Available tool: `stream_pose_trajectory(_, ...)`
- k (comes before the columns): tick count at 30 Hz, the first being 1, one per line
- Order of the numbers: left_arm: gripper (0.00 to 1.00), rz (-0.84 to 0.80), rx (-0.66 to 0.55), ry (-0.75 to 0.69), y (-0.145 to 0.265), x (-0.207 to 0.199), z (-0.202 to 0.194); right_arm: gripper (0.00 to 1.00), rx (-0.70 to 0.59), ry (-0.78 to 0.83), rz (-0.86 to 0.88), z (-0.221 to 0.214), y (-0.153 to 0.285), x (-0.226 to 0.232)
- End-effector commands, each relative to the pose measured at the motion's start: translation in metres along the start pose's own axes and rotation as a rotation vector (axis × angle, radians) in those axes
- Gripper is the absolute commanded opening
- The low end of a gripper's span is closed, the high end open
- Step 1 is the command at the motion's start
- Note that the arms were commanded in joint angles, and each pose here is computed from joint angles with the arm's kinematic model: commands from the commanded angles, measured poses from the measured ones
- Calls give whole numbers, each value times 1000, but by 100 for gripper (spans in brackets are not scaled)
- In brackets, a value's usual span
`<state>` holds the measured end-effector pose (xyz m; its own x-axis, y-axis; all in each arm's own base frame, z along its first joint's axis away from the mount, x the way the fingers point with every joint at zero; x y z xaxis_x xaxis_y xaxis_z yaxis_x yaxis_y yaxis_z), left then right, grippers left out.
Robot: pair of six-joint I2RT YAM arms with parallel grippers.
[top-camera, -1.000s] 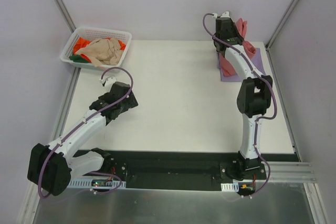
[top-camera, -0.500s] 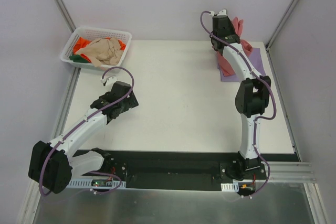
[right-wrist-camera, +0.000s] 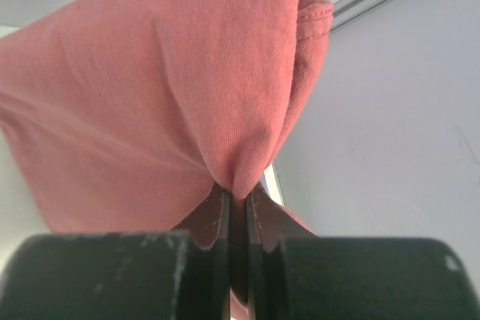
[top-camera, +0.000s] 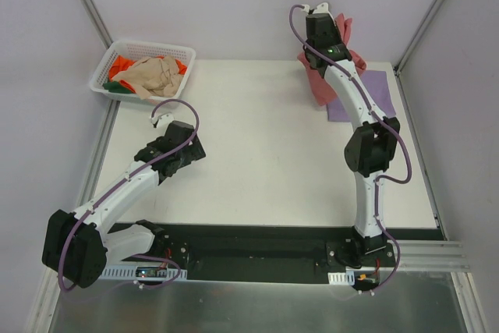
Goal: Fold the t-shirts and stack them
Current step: Put the neatly folded tshirt into the corner of the board with the right arm
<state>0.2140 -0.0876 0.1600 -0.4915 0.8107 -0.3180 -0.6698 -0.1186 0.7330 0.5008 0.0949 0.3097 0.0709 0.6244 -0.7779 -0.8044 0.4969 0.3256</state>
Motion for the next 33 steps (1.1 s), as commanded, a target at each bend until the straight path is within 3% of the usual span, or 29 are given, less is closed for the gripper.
stream_pose_trajectory(1, 99, -19, -26, -5, 6, -4, 7, 0, -40, -122, -75, 15, 23, -39)
stream_pose_trajectory(18, 99, 0, -16, -15, 2, -5, 6, 0, 50, -103, -48, -11, -4, -13)
stream_pose_trajectory(33, 99, 1, -8, -19, 1, -6, 5, 0, 88, -101, -66, -20, -7, -19)
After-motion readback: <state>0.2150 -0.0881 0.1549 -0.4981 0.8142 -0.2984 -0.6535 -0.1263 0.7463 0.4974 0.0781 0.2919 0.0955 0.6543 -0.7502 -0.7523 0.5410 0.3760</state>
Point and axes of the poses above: each gripper's point midway between its finger pads, its own y axis back along the fingers, its own x axis along the line the jaws close on, z = x × y, the point moved 8 cm from there along y, back along the fingers, and after that the axes turned 13 degrees about y, right-handed, at the moved point
